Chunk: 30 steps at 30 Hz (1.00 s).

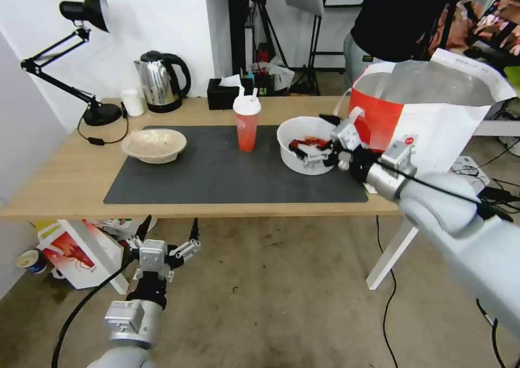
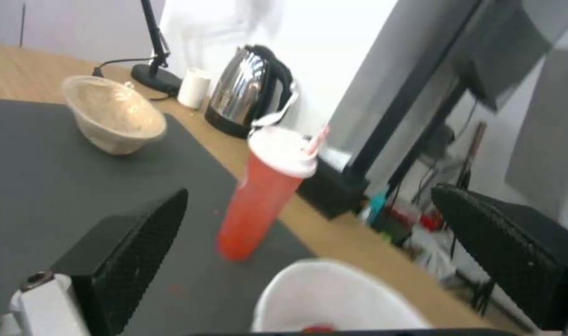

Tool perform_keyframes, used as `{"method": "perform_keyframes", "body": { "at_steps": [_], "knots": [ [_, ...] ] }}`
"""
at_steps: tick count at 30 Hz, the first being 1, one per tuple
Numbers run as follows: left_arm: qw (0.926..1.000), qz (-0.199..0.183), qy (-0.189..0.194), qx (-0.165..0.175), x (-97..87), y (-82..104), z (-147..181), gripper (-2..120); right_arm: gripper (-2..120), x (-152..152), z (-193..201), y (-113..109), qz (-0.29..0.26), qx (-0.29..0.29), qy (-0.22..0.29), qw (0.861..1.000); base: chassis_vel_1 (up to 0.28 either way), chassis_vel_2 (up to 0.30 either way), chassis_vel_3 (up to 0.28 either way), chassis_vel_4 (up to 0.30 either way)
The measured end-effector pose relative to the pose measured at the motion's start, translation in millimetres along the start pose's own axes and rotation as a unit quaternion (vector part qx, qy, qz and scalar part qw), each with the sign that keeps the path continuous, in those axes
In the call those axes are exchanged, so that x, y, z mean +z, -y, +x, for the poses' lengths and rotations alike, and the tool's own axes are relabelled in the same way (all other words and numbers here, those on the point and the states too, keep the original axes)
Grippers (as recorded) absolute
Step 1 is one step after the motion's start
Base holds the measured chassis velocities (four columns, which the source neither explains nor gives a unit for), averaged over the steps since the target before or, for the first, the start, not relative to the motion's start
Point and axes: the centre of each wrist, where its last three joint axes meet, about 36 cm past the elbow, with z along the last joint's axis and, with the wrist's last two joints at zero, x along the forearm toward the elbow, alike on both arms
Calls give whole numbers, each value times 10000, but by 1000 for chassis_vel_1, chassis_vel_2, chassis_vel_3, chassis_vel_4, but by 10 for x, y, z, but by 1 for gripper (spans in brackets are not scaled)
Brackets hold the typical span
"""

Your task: Pick up the trash from the table and place it into the takeout bag.

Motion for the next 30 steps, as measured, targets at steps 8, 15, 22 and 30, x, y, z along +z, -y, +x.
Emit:
{"method": "perform_keyframes", "body": {
  "at_steps": [8, 15, 22, 30],
  "knots": [
    [10000, -1, -2, -2, 1, -1, 1, 100, 100, -70, -175, 363, 469, -60, 171, 9987, 0, 0, 0, 0],
    [10000, 0, -1, 0, 0, 0, 0, 100, 100, -27, -272, 486, 568, -296, 189, 9978, 0, 0, 0, 0],
    [10000, 0, -1, 1, 1, 0, 0, 100, 100, -14, -508, 908, 898, -751, 185, 9929, 0, 0, 0, 0],
    [10000, -1, -1, 0, 0, 0, 0, 100, 100, 125, -732, 1386, 1190, -1564, -26, 9805, 0, 0, 0, 0]
  ]
}}
